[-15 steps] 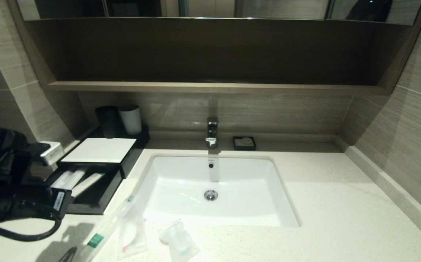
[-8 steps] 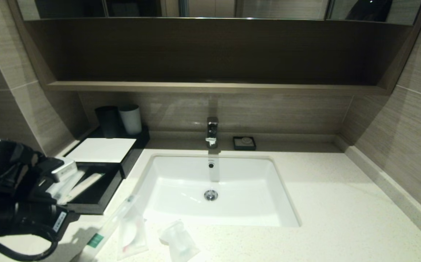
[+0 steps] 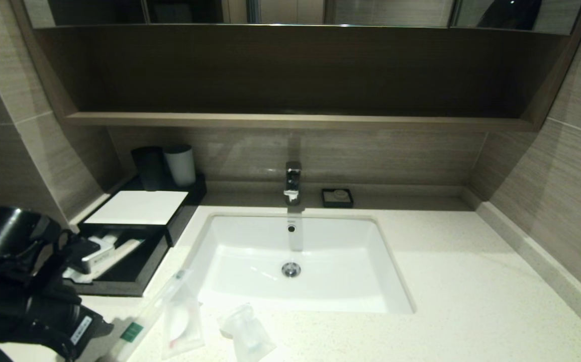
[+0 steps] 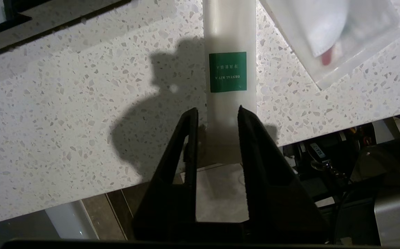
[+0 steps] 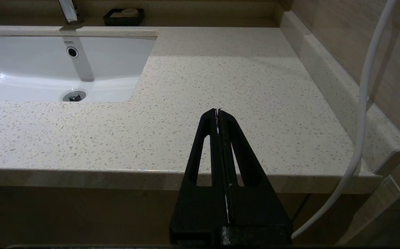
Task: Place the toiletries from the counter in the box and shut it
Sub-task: Pick up the bathroom toiletry
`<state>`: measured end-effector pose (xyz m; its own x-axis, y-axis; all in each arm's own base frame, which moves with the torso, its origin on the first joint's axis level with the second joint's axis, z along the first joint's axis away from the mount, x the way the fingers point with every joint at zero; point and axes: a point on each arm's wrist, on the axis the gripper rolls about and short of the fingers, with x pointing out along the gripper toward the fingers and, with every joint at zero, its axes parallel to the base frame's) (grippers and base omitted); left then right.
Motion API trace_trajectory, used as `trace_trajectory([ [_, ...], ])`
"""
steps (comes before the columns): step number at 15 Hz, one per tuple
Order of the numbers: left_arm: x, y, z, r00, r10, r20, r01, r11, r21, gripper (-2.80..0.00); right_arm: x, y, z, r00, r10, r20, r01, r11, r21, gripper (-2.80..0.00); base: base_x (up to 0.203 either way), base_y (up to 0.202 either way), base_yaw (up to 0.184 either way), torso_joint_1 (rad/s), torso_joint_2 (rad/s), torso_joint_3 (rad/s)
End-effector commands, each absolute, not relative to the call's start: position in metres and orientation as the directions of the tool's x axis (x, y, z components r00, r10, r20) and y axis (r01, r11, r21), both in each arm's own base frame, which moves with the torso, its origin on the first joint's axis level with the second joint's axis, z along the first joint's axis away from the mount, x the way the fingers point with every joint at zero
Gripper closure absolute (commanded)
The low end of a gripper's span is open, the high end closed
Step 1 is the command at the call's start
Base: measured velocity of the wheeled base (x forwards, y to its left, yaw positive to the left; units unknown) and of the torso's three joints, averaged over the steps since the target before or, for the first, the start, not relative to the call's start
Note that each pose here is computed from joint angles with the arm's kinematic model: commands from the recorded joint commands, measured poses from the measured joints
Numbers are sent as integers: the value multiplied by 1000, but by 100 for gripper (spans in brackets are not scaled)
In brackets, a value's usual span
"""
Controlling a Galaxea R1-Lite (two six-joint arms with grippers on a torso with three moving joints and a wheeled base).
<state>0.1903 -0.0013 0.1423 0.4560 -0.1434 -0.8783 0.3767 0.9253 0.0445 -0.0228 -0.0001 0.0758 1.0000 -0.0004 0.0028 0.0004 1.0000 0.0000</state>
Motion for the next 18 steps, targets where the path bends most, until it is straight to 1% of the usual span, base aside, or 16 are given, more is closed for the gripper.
trace_trajectory([
  [1,190,-1,141,444,-144,-884,397,917,50,-280,-23,0,75,1000,0,2,0,1000,-2,0,0,0,0,0,0,0],
  [3,188,-1,138,426,-145,-893,431,900,60,-280,-23,0,75,1000,0,2,0,1000,-2,0,0,0,0,0,0,0],
  [7,193,-1,128,376,-145,-915,442,896,39,-280,-23,0,75,1000,0,2,0,1000,-1,0,0,0,0,0,0,0],
  [18,196,-2,118,339,-145,-929,448,894,24,-280,-23,0,75,1000,0,2,0,1000,-2,0,0,0,0,0,0,0],
])
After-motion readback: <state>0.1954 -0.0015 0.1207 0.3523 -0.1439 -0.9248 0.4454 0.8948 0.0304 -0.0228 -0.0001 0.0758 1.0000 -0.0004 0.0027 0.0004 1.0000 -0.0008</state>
